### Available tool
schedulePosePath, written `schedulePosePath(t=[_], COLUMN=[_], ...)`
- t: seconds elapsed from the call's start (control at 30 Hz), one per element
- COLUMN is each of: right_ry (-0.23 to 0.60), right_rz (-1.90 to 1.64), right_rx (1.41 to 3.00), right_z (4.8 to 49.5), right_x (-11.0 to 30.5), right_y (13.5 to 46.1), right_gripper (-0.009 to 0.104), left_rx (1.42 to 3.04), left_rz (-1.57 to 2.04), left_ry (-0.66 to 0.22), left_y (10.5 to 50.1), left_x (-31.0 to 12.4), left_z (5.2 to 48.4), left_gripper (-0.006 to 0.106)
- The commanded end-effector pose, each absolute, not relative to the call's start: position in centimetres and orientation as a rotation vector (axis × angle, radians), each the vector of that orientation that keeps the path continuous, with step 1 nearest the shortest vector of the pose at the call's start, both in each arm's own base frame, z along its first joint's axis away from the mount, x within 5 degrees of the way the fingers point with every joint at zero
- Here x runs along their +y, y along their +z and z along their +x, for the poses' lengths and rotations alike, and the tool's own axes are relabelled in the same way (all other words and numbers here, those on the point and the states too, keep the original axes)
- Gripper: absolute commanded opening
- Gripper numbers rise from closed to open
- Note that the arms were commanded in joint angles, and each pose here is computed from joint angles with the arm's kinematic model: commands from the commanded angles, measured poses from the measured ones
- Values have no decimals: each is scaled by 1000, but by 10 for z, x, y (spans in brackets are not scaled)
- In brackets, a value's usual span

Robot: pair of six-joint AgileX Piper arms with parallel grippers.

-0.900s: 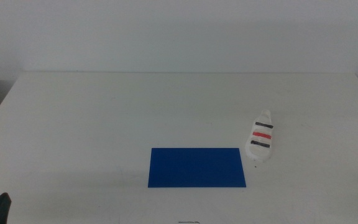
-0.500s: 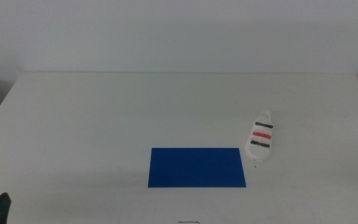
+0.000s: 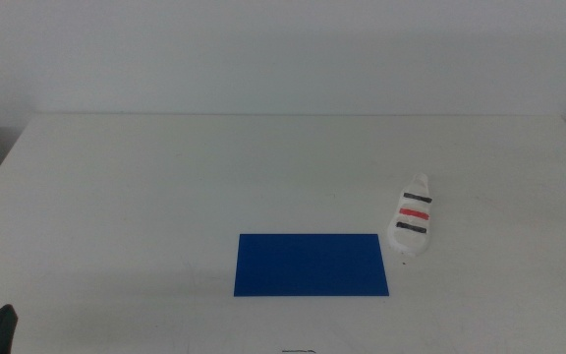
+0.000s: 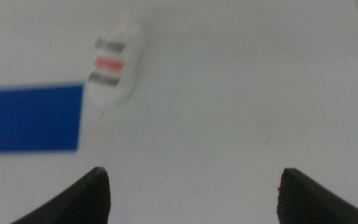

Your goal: Use one arm to grab the shoe from the table and place it on the mat.

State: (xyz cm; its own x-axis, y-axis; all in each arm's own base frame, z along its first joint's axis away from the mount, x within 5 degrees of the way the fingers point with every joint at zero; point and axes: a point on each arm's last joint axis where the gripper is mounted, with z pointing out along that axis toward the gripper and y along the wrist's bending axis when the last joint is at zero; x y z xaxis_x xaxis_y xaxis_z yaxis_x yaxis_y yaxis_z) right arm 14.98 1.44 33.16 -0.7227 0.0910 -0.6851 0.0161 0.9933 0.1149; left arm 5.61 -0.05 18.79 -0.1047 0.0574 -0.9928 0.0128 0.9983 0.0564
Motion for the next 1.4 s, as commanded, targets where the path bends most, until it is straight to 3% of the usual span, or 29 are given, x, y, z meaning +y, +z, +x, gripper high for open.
schedulePosePath(t=[0.0, 0.23, 0.5, 0.7, 0.9, 1.37], right_ry=[158, 239, 187, 173, 132, 102], right_rz=[-5, 11, 318, 376, 395, 331], right_rx=[2389, 2528, 2615, 2658, 2697, 2681], right_z=[172, 234, 316, 359, 383, 406], right_x=[28, 70, 104, 125, 133, 139], right_y=[345, 343, 321, 280, 249, 215], right_gripper=[92, 92, 86, 76, 68, 68], left_rx=[1571, 1571, 1571, 1571, 1571, 1571], left_rz=[32, 32, 32, 32, 32, 32], left_ry=[21, 21, 21, 21, 21, 21], left_y=[198, 198, 198, 198, 198, 198], left_x=[0, 0, 0, 0, 0, 0], left_z=[55, 55, 55, 55, 55, 55], left_gripper=[94, 94, 94, 94, 94, 94])
